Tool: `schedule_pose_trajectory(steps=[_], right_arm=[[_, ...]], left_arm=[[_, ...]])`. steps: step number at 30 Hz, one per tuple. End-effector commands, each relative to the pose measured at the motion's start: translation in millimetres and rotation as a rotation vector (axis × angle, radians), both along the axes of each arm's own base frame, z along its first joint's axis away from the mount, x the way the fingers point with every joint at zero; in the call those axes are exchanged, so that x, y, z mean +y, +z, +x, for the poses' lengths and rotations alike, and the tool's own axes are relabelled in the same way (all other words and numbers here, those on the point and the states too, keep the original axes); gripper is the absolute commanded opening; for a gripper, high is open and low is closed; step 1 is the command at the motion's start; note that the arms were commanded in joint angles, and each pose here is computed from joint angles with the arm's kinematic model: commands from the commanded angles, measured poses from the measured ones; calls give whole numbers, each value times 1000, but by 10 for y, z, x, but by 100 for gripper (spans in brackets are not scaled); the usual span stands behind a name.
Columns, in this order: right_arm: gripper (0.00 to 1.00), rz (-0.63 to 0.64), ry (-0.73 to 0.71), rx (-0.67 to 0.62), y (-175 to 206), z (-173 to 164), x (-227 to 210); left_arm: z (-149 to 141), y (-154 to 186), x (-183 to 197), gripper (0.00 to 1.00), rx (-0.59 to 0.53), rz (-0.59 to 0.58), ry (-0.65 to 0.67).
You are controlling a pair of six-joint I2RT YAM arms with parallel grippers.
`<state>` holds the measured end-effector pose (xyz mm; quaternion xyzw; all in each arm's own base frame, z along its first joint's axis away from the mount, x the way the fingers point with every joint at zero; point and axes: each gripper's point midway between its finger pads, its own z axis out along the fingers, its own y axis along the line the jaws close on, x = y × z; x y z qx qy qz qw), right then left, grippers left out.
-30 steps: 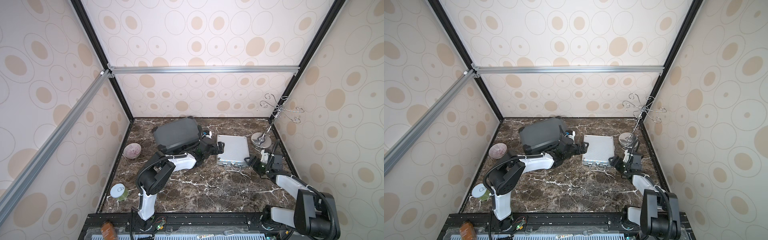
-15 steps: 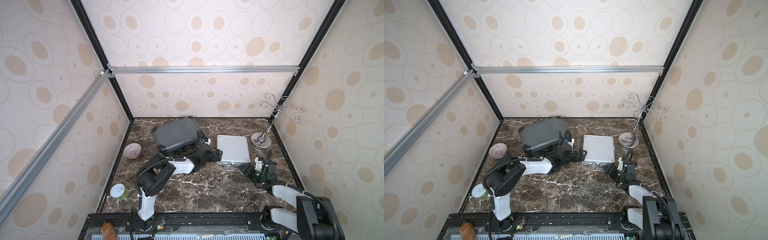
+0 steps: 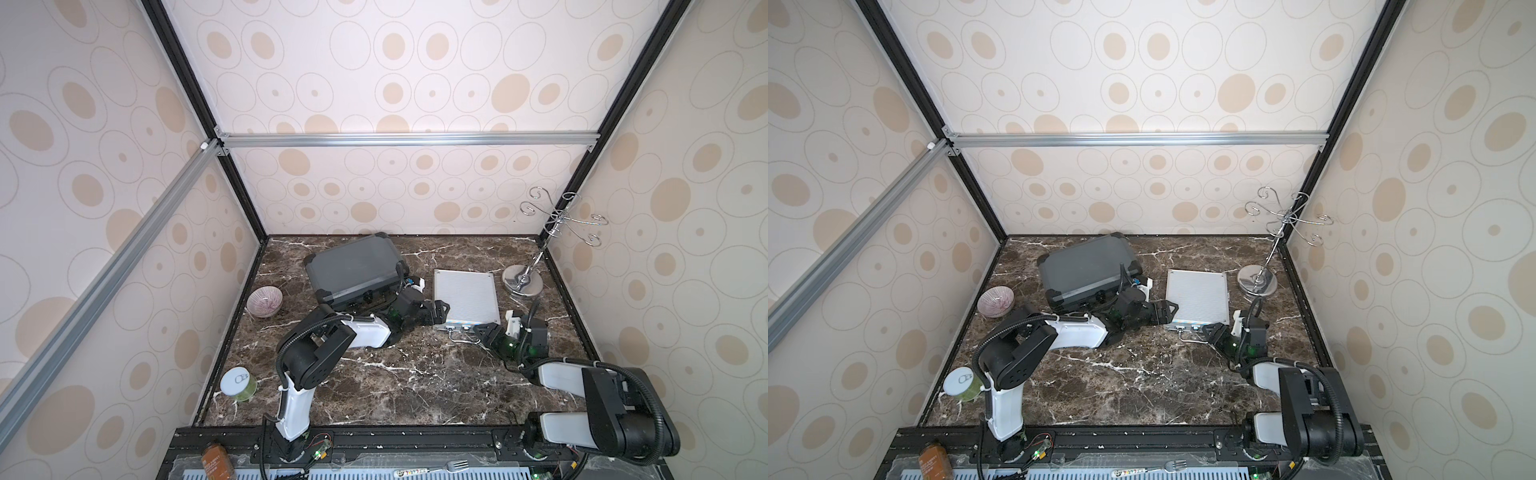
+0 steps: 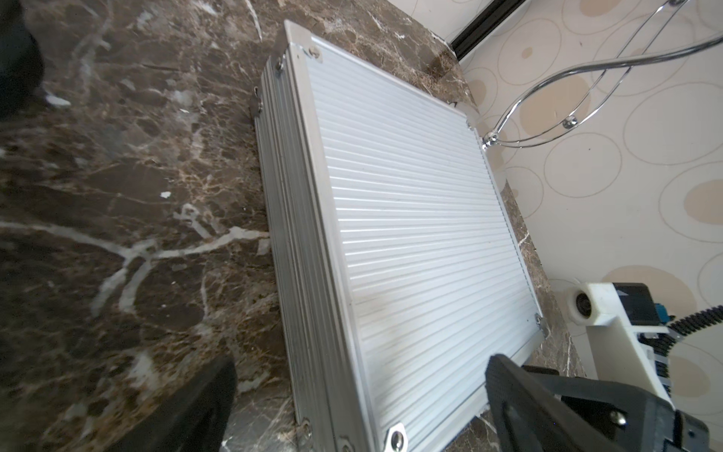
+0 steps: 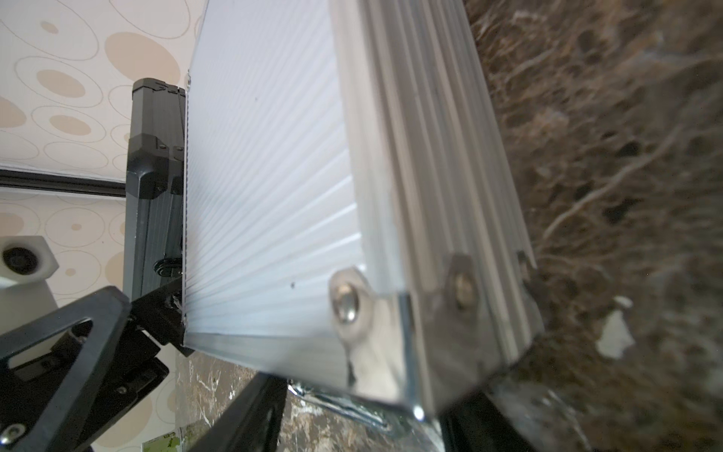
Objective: Open the poker set cases
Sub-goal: Adjust the poker set case at the center of the board, then pick up the poker set case from the center of the board.
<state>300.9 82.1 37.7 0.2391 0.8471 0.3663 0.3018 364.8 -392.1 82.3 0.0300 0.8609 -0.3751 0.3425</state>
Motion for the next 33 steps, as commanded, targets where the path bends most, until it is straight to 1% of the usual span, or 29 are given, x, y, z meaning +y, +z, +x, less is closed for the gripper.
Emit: schedule_pose_trajectory(steps=[1,6,9,18,27,33], right_arm=[[62,49,-12,7,-34,9,49],[62,102,-13,1,-41,38,101],[60,122,-12,-3,-30,47,126],[57,142,-25,-27,68,80,125],[51,145,-27,-1,22,54,127],[46,156,-34,6,-9,36,128]], left_arm=[[62,93,-156,100,-5,-43,-18],[127,74,-243,100,-3,-47,-26],[171,91,-303,100,-7,-53,-32],[273,183,-354,100,-36,-44,-23],[204,281,-173,100,-48,-58,25],[103,346,-14,100,-45,-100,64]])
